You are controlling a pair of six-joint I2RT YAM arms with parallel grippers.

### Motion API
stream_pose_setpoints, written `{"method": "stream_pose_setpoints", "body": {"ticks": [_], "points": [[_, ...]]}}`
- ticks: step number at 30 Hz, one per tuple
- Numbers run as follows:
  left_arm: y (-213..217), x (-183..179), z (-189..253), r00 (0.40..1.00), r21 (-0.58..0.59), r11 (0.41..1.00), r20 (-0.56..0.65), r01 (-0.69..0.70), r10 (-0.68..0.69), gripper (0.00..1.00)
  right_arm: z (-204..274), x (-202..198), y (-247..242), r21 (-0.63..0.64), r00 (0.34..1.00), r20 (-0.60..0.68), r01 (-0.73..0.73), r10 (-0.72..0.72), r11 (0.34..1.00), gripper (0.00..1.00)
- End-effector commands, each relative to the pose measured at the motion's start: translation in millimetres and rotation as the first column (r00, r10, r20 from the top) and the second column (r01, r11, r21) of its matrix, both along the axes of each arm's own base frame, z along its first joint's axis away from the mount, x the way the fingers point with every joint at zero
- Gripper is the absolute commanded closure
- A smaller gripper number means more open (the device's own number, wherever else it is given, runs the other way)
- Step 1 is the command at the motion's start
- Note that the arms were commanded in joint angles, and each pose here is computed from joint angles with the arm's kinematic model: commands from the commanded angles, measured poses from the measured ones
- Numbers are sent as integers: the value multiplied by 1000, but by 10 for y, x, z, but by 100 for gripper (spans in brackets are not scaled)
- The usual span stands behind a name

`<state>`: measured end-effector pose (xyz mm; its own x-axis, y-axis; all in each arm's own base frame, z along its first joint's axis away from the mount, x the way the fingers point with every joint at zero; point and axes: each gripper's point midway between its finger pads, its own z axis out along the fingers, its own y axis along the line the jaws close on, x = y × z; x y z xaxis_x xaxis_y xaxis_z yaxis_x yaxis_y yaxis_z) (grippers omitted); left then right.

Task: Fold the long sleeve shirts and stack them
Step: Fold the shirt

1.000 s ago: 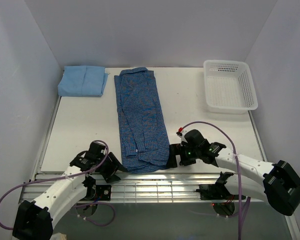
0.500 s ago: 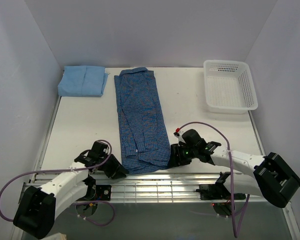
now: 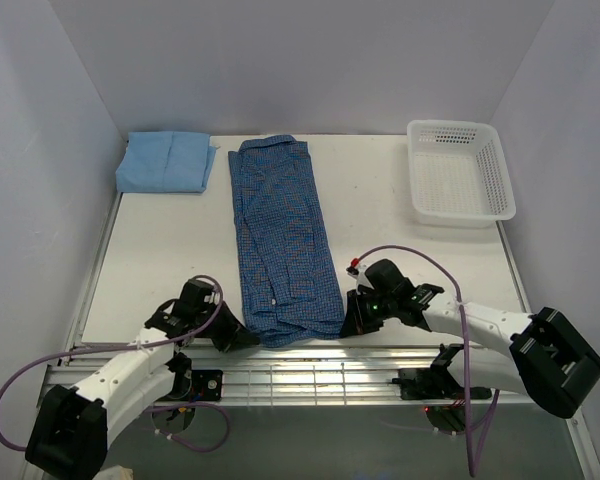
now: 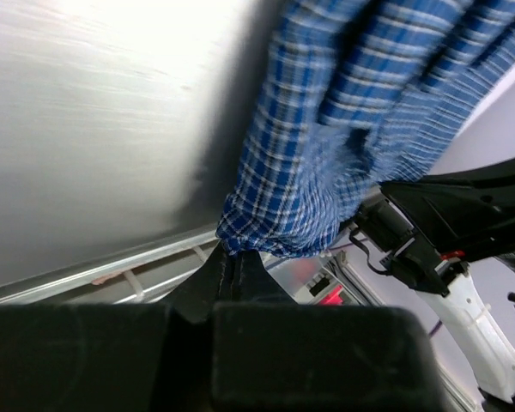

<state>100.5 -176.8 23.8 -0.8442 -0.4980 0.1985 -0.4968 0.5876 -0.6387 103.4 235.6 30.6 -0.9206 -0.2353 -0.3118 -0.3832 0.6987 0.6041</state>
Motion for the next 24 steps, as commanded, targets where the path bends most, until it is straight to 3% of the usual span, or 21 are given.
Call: {"method": "stream_pose_setpoints", "body": {"ticks": [1,10,20,24], "points": [[-112,137,351,996,-83,997,87,5,2,100,281,61,81,57,999,50,-16,13,998,92],[-124,490,832,977,-72,995,194,-72,85,100,934,488,257,136,968,242,35,-68,990,92],[-92,1477,1444,907,58,988,406,-146,111,100,1712,1522,398,168,867,467,103,-171,980,92],[23,1969,1654,870,93,981,483,-167,103,100,1803,1933,457,162,845,503,114,-181,980,92]]}}
